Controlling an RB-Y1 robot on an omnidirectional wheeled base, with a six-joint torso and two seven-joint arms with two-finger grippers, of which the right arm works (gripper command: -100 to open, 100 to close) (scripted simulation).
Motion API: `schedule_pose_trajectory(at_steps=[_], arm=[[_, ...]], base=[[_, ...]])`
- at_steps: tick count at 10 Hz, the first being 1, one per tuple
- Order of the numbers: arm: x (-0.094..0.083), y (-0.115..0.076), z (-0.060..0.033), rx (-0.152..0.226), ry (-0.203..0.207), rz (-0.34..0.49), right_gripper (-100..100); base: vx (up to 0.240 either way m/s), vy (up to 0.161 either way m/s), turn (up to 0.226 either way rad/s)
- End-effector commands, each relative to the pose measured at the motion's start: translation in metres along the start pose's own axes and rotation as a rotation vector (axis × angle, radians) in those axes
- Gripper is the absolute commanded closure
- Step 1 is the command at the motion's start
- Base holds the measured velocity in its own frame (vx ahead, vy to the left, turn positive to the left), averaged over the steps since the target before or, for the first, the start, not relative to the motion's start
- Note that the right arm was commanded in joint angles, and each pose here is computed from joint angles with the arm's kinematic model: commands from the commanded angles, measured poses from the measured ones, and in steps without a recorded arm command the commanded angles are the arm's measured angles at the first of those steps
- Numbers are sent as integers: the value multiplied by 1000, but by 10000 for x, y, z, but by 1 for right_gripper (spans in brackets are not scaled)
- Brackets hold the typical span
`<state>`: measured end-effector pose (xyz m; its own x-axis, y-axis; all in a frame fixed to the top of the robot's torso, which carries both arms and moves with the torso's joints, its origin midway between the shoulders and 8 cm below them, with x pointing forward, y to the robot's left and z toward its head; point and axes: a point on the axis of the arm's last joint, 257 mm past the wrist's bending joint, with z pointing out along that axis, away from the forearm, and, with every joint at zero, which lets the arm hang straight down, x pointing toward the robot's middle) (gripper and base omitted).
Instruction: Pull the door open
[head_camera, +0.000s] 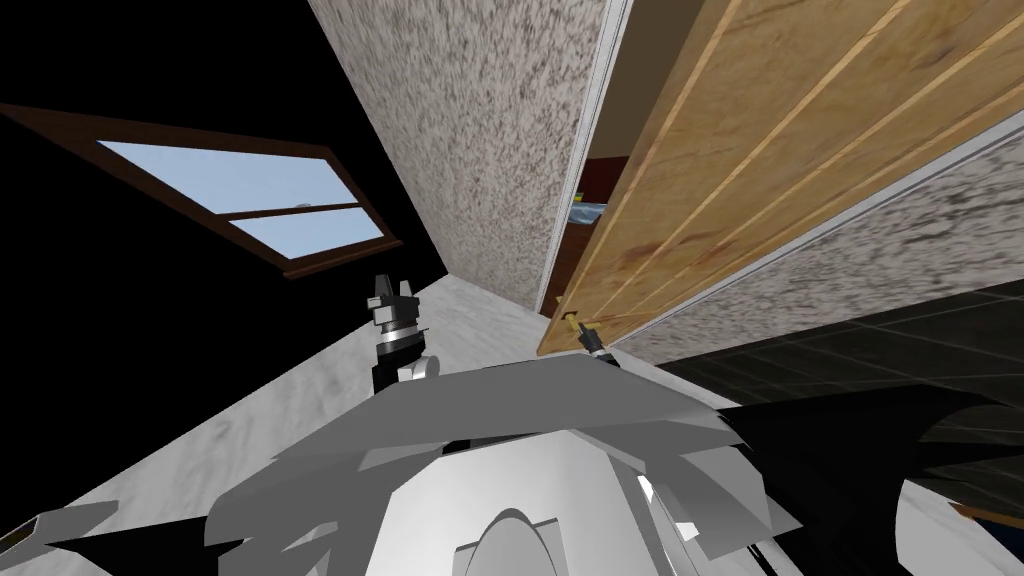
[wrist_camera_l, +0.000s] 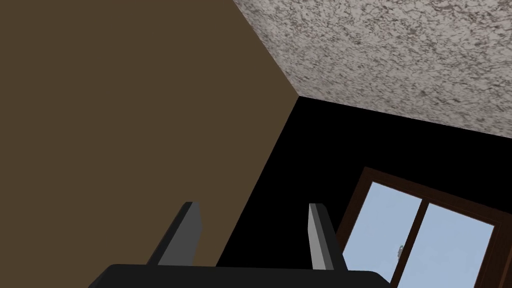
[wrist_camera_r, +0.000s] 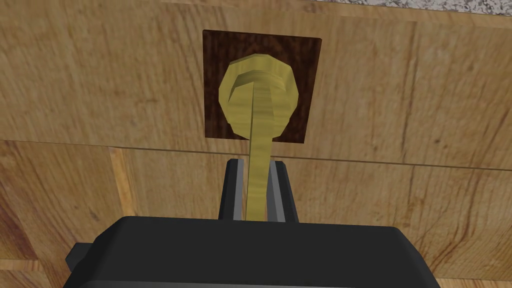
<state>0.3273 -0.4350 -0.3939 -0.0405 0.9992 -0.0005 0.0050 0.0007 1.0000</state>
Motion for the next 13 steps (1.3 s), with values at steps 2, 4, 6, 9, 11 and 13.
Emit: schedule_pose_trajectory(at_steps=[2,4,6,9,11,13], arm=[[-4,-6,-171,-2,9,1,100],[-22,0,-304,-3,14,1,100],[-35,7,-414,-4,19,0,100],[29,-13,-347,2,31,4,100],[77,-17,-248,1,40,5,100],[153,-20,-94,0,54,6,100]], base=[[-194,-100,171],[-186,-56,220],[-202,-83,173],[-142,-33,78],[-205,-67,73],[-222,-55,69]])
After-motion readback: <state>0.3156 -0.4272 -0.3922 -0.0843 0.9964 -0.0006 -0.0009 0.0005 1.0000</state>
